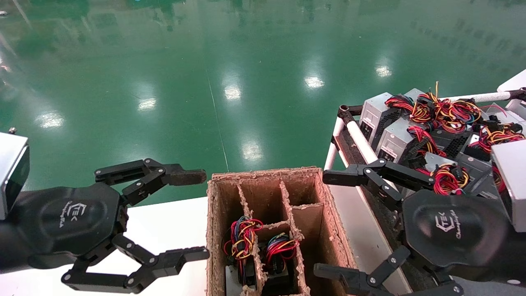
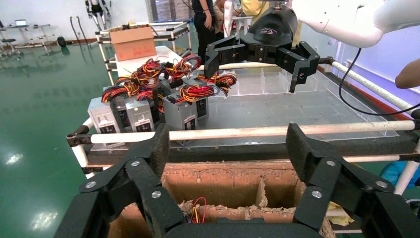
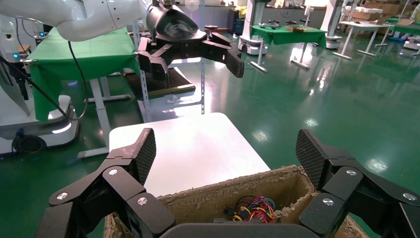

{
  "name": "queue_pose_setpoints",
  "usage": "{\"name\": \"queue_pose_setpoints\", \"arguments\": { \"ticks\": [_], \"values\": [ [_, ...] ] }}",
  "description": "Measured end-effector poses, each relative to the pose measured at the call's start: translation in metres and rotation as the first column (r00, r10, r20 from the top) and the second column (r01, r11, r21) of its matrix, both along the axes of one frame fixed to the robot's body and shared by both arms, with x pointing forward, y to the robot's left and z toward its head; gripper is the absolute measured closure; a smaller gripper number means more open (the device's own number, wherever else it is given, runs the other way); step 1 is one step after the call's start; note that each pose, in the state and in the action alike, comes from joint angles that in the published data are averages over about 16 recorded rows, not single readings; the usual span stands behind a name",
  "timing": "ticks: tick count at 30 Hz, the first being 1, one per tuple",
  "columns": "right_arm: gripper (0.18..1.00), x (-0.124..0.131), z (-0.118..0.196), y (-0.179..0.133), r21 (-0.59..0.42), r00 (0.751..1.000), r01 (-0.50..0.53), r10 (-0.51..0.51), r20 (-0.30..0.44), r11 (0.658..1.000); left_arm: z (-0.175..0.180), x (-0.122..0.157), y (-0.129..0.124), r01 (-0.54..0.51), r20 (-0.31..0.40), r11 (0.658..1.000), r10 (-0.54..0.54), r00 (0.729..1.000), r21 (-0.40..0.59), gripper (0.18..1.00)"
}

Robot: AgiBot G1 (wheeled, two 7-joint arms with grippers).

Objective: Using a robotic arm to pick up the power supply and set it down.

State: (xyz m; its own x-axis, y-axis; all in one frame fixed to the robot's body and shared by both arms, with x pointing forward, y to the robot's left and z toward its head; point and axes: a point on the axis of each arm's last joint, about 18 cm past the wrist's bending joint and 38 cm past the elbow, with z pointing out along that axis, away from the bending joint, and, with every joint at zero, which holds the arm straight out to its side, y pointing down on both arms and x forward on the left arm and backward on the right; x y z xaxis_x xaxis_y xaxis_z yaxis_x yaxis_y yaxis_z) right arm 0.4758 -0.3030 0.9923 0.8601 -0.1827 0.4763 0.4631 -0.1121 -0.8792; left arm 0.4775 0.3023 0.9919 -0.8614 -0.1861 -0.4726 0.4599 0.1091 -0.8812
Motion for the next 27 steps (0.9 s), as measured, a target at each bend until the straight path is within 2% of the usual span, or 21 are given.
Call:
{"name": "queue_pose_setpoints", "arguments": {
  "ticks": [10,20,27],
  "values": [
    [0.178,0.0,0.0,0.0,0.0,1.0,0.0,0.0,0.0,1.0,0.0,0.0,0.0,0.0,0.0,1.0,0.0,1.0,0.0,0.456],
    [0.178,0.0,0.0,0.0,0.0,1.0,0.0,0.0,0.0,1.0,0.0,0.0,0.0,0.0,0.0,1.0,0.0,1.0,0.0,0.704],
    [0.178,0.0,0.0,0.0,0.0,1.0,0.0,0.0,0.0,1.0,0.0,0.0,0.0,0.0,0.0,1.0,0.0,1.0,0.0,0.84]
  ]
}}
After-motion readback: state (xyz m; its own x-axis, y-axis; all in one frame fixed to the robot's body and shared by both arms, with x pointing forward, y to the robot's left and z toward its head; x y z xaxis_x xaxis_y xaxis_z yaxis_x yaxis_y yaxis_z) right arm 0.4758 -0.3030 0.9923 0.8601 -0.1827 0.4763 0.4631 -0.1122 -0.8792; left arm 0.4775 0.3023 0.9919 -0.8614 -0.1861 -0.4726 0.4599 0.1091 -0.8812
